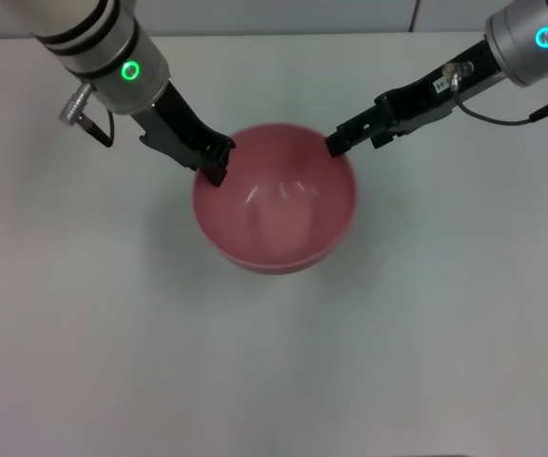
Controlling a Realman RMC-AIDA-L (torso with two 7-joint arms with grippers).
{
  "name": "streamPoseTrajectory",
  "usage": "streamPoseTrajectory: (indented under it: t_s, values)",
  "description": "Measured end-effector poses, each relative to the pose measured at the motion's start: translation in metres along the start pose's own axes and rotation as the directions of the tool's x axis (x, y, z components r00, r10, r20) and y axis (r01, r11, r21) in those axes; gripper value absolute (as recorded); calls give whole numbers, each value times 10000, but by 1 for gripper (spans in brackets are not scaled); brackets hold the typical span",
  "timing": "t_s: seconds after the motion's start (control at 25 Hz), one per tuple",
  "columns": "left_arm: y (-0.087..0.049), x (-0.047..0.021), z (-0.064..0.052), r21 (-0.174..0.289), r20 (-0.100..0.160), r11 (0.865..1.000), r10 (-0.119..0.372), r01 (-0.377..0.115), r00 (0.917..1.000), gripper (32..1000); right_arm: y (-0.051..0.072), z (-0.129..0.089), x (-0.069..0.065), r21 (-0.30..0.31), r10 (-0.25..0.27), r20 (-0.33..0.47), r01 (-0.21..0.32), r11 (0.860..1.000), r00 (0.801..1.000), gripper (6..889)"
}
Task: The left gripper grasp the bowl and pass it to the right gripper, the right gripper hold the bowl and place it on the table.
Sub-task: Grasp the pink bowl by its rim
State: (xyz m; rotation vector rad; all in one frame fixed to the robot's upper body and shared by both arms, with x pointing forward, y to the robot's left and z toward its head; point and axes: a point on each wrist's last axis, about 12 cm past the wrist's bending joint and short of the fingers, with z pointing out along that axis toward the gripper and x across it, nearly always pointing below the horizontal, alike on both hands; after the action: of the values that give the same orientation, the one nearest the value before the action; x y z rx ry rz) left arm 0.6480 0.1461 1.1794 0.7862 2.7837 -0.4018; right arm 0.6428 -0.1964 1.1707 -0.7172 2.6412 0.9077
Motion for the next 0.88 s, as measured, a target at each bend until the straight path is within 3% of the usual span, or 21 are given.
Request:
streamPoseTrajectory:
  t_s: [0.36,0.88]
  values:
    - [-140,-134,-68,-62,159,9989,466,-465,9988,80,27,53,13,38,-134,-231,135,9999,9996,838]
    - [-178,-159,-77,45,213,9985,547,-548,9983,102,51,90,5,129,-294,-353,298,9995,9989,824]
